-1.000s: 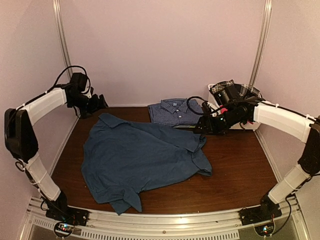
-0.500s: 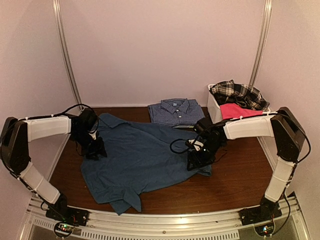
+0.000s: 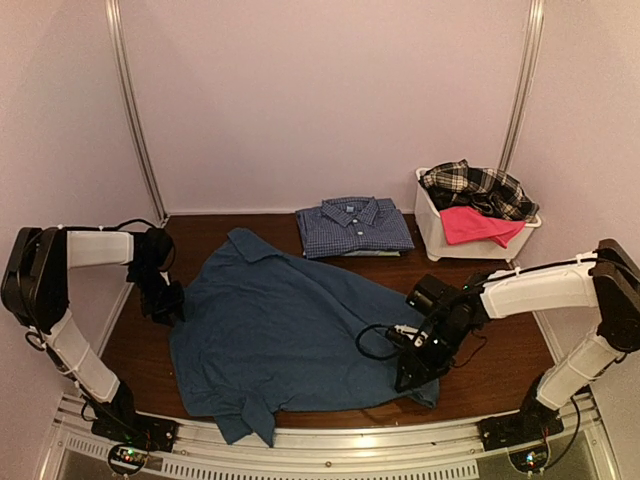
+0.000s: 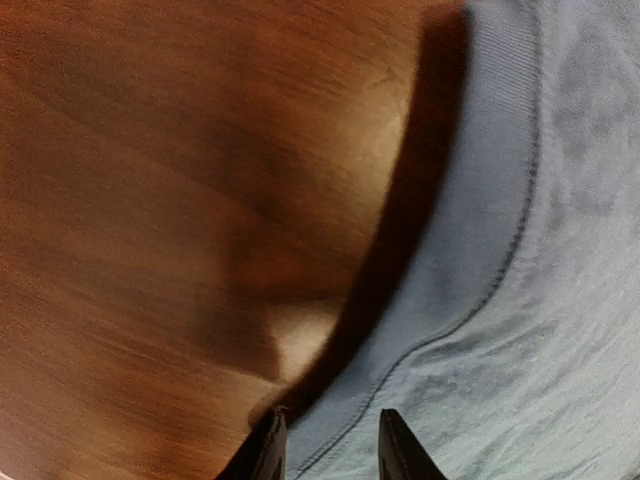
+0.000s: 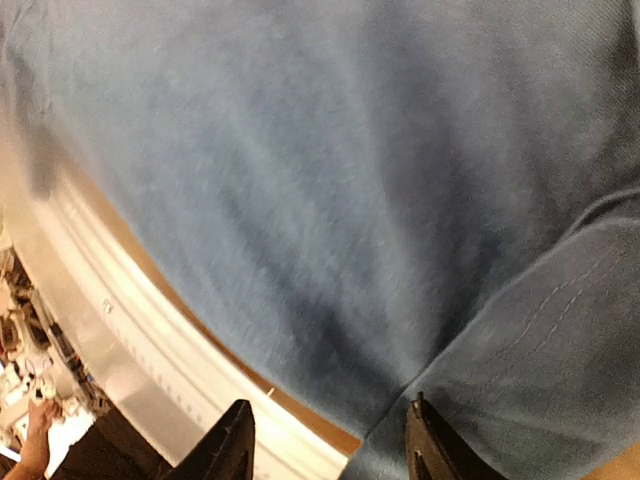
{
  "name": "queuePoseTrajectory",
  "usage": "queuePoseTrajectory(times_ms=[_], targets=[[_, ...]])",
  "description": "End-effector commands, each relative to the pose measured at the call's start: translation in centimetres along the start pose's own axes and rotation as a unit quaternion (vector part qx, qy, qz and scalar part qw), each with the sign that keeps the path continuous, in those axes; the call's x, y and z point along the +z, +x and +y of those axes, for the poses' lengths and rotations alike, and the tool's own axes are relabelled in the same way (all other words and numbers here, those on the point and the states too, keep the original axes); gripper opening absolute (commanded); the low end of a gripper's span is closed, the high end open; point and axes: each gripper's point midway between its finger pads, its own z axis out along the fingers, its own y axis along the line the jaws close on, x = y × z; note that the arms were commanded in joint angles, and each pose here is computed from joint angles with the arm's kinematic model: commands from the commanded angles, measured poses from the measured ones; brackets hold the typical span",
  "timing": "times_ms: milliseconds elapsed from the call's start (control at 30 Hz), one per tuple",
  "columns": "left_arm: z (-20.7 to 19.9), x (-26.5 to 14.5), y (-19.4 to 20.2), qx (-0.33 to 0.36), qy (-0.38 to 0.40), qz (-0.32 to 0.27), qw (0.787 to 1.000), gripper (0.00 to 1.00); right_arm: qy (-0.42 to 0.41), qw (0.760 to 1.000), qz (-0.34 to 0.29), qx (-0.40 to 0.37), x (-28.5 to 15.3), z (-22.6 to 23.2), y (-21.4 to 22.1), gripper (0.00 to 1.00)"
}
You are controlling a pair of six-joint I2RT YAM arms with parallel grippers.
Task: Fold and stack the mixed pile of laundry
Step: Smooth out the flattened T-shirt at the center of the board.
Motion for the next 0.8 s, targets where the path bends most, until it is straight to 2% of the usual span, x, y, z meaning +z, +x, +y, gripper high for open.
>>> queuePoseTrajectory(times_ms=[0,133,200,300,467,600,767], targets=[[1.4,-0.6,-0.5,0.013,-0.017,-0.006,1.000,0.34,-0.040,0.999,-0.005,-0.007,-3.4,3.2,1.4,0.55],[-0.5,-3.0,-2.0,0.037,0.023,-0.043,0.998,0.37,0.041,0.988,-0.148,-0.004,-9.6,1.5,-3.7,0.54],[-1.7,-3.8,-2.5,0.050,0.043,-0.053,0.996,0.38,0.084,0.979,-0.185,0.005,-11.1,-0.1,-5.2,0.50],[-3.6,-4.8,-2.9,0.080,0.058,-0.061,0.993,0.38,0.131,0.977,-0.166,-0.006,-10.6,-1.5,-6.4,0.47],[-5.0,-4.3,-2.9,0.100,0.062,-0.054,0.992,0.39,0.131,0.981,-0.136,-0.050,-9.2,-0.7,-8.3,0.45],[-5.3,-3.5,-2.7,0.105,0.061,-0.043,0.992,0.40,0.146,0.983,-0.078,-0.078,-6.8,-1.2,-7.8,0.43],[-5.6,-2.7,-2.4,0.115,0.062,-0.031,0.991,0.43,0.160,0.981,-0.034,-0.100,-4.7,-1.9,-7.1,0.43]])
